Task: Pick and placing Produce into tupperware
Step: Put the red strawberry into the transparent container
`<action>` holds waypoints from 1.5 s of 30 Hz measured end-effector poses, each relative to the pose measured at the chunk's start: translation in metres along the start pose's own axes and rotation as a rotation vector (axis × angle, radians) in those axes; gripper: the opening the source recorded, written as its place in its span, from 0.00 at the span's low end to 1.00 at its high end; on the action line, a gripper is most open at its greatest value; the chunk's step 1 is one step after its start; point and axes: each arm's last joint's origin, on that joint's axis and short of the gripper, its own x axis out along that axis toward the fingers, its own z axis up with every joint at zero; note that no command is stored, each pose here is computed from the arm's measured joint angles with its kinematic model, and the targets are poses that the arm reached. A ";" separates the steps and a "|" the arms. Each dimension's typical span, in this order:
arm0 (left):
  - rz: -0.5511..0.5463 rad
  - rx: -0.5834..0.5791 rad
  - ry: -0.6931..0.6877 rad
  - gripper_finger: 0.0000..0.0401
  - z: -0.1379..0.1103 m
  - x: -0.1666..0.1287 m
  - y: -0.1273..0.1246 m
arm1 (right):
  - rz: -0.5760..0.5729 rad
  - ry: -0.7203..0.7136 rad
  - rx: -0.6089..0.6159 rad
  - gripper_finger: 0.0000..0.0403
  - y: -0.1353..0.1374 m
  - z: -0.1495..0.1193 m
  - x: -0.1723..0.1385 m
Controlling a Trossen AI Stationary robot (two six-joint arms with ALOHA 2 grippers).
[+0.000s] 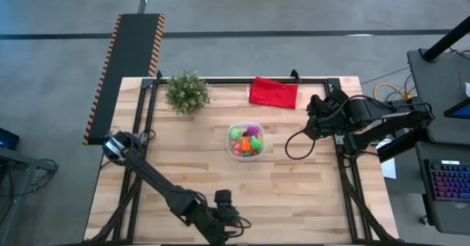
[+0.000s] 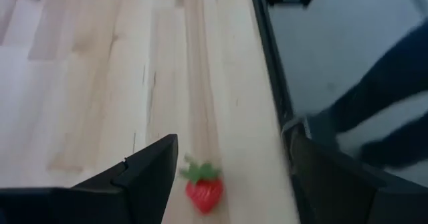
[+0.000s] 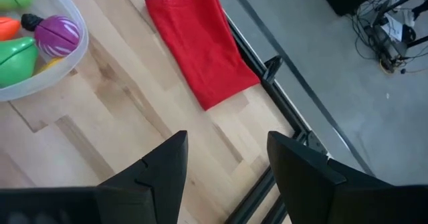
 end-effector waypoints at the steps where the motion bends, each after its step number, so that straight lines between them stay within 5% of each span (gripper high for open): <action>1: 0.007 0.013 0.019 0.69 -0.002 0.000 0.000 | 0.000 0.000 0.000 0.49 0.000 0.000 0.000; 14: -0.044 -0.148 -0.082 0.69 0.010 0.001 -0.001 | 0.034 0.030 0.005 0.49 0.001 -0.001 0.000; 20: -0.035 0.068 -0.040 0.69 0.007 0.003 0.005 | 0.054 0.050 0.100 0.49 0.002 -0.001 0.000; 33: -0.147 -0.060 0.029 0.69 0.000 0.004 0.004 | 0.089 0.093 0.201 0.49 0.003 -0.002 0.000; 45: -0.056 -0.002 0.044 0.69 -0.021 0.010 0.009 | 0.091 0.094 0.210 0.49 0.003 -0.002 0.000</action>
